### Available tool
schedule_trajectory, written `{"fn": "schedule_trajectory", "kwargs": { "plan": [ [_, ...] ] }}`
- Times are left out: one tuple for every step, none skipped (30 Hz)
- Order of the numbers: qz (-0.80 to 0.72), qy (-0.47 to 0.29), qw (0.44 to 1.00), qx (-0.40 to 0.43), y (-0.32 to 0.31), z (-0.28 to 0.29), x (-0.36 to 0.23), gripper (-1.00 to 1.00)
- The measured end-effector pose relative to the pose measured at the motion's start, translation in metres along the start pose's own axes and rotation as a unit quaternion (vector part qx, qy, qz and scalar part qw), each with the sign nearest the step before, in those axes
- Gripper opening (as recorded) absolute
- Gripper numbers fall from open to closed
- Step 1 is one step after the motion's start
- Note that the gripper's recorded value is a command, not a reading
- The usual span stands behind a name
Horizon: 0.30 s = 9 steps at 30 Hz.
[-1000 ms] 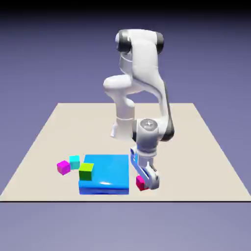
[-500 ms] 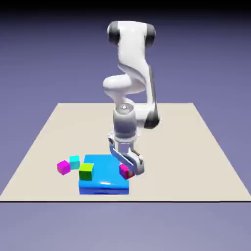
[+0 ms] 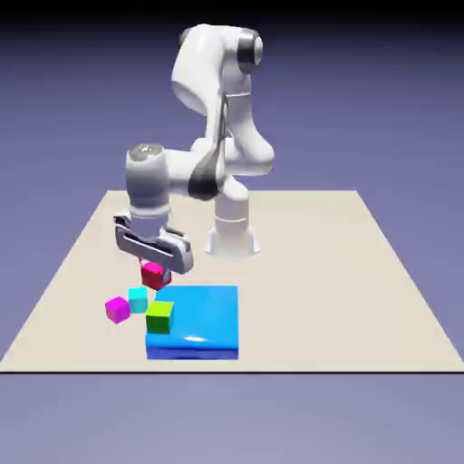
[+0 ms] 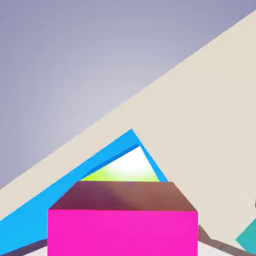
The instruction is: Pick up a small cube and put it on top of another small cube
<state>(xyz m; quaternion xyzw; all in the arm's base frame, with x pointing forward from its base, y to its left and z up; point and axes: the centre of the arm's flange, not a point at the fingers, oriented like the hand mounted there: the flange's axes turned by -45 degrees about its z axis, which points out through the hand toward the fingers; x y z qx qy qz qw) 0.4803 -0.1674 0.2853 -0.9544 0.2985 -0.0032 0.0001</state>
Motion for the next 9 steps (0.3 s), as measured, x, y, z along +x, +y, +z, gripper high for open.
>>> {"fn": "schedule_trajectory", "kwargs": {
  "plan": [
    [-0.001, 0.000, 1.000, 0.000, -0.001, 0.017, -0.001, -1.00],
    [-0.001, 0.000, 1.000, -0.001, 0.000, 0.035, -0.002, -1.00],
    [-0.001, 0.000, 1.000, -0.001, 0.000, 0.035, -0.002, 1.00],
    [-0.001, 0.000, 1.000, -0.001, 0.000, 0.035, -0.002, 1.00],
    [-0.001, 0.000, 1.000, -0.001, 0.000, 0.035, -0.002, 1.00],
    [-0.001, 0.000, 1.000, -0.001, -0.001, 0.018, -0.001, 1.00],
    [-0.001, 0.000, 1.000, -0.001, -0.001, 0.001, 0.000, 1.00],
    [-0.001, 0.000, 1.000, -0.001, 0.000, -0.017, 0.000, 1.00],
    [0.000, 0.000, 1.000, -0.001, 0.000, -0.034, -0.001, 1.00]
  ]
}}
